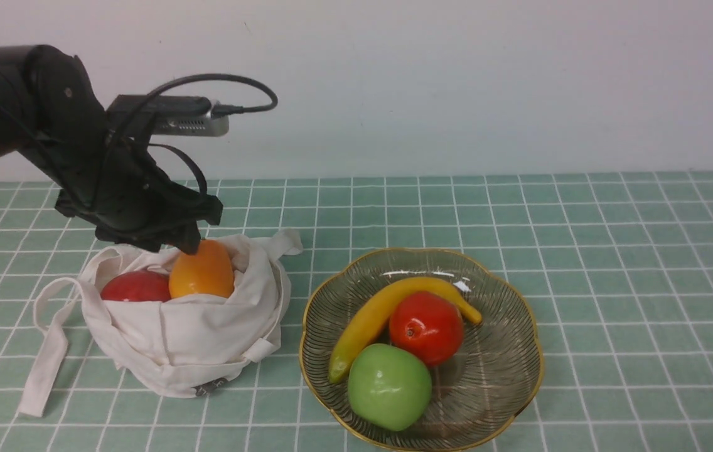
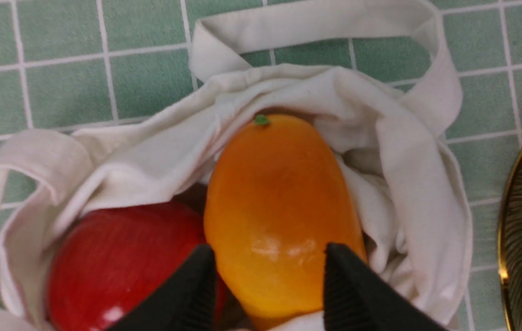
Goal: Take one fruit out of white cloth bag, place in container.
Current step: 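Reach into the cloth bag and grasp the fruit inside with the left gripper, then carry the mango from the white cloth bag to the fruit plate with the left gripper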
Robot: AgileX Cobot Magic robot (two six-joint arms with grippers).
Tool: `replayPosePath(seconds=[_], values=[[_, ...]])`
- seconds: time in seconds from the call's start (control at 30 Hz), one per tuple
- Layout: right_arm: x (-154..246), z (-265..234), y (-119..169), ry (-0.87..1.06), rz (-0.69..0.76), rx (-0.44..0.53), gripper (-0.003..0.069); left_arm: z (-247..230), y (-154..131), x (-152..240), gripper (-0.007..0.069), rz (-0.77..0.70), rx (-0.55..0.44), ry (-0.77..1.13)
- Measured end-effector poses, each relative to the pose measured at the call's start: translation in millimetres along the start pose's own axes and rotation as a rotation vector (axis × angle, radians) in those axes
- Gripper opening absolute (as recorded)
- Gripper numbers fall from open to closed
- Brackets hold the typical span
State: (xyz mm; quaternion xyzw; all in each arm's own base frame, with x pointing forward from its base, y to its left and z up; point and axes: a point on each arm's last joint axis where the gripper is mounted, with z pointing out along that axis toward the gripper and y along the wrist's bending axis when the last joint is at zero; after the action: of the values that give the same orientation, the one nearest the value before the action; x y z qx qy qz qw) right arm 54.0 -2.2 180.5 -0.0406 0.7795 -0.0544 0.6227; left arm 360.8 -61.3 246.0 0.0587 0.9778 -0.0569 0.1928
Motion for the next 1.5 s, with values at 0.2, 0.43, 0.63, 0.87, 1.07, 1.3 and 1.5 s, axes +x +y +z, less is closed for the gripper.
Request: replayPosePath(seconds=[0.2,0.43,0.63,0.87,1.07,1.3,1.5], values=[[0.0,0.0,0.0,0.000,0.000,0.000,-0.0015,23.5,-3.1,0.9,0.0645,-0.044,0.037,0.045],[0.0,0.0,0.0,0.000,0.000,0.000,-0.0015,40.1,-1.4,-2.9,0.0673,-0.050,0.032,0.023],[0.0,0.0,0.0,0.000,0.000,0.000,-0.0015,57.6,0.9,-0.2,0.0559,-0.045,0.020,0.060],[0.0,0.0,0.0,0.000,0.000,0.000,-0.0015,47.2,3.6,-0.5,0.0555,0.005,-0.019,0.072],[0.0,0.0,0.0,0.000,0.000,0.000,-0.0015,5.3,4.0,-5.3,0.0555,0.053,-0.056,-0.008],[0.0,0.0,0.0,0.000,0.000,0.000,-0.0015,-48.4,-0.9,-6.0,0.0555,0.052,-0.045,-0.145],[0.0,0.0,0.0,0.000,0.000,0.000,-0.0015,-99.0,-38.6,4.2,0.0555,0.077,0.176,-0.252]])
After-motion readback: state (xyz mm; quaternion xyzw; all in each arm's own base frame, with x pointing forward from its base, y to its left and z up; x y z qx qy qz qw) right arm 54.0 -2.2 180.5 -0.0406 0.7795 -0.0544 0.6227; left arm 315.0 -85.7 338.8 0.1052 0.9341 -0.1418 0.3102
